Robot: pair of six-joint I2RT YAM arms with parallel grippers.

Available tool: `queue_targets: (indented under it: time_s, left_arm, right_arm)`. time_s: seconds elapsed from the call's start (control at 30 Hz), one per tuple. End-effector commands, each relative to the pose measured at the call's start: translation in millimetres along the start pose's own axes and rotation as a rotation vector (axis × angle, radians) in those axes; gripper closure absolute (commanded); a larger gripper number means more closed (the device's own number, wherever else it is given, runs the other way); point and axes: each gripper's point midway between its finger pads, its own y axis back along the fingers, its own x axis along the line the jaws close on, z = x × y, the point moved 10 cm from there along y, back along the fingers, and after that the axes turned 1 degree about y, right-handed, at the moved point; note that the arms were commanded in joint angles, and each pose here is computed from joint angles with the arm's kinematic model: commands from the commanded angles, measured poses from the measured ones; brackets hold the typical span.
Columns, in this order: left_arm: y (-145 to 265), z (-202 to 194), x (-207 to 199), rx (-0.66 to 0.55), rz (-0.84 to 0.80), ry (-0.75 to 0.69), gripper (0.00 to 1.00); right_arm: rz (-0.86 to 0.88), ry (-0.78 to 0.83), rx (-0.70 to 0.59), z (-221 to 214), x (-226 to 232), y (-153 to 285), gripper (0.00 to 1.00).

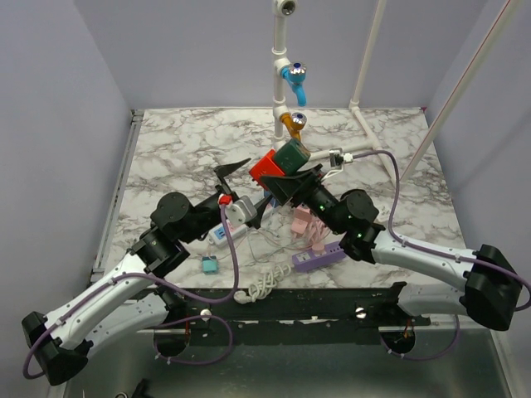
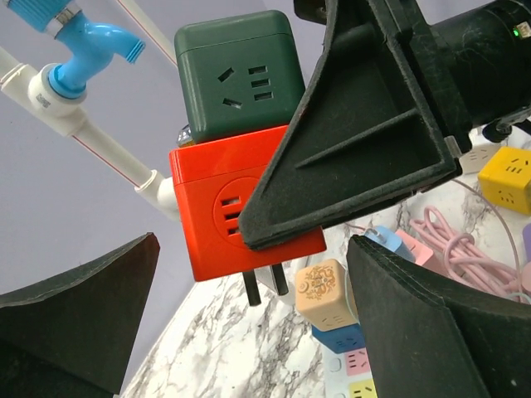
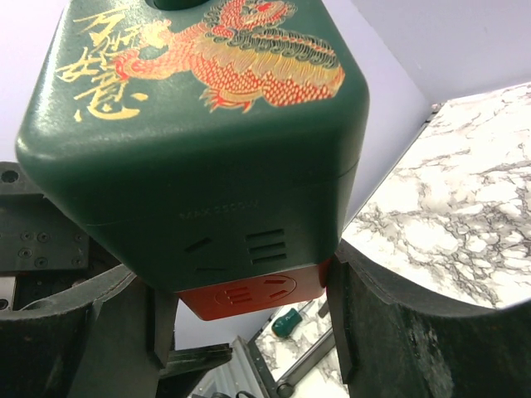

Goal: Pull the plug off the socket
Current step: Remove the plug from the socket.

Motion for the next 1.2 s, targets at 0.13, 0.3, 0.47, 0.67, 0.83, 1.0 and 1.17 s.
queue_targets:
  time_s: [0.13,0.3,0.47,0.67,0.83,1.0,1.17]
  left_arm:
    - [-15,-2,8,0.028,0.111,-0.035,0.02]
    - [-16,-7,9,0.054,0.136,-0.033,0.02]
    - [-14,-4,10,0.047,0.158,-0.015,0.11]
    - [-14,-4,9,0.049,0.137,-0.006,0.48]
    - [-11,2,11,0.026,0.128,-0.014,0.85]
    - [-6,3,9,0.03,0.112,-0.015,1.0]
    - [3,5,7,0.018,0.069,-0.046,1.0]
  right_arm:
    - [0.12,-0.059,-0.07,12,25,-10,0.99]
    - [0.147,-0.058,-0.07,8,30,-10,0.99]
    - [0.147,-0.064,-0.06,-1,30,-8,0.99]
    - [0.15,-0.076,-0.051,-3,32,-8,0.99]
    - [0.129,-0.07,-0.039,-3,31,-3,0.83]
    - [0.095,-0.05,-0.045,-1,26,8,0.5]
    - [0.006,0.034,-0.032,11,22,32,0.0]
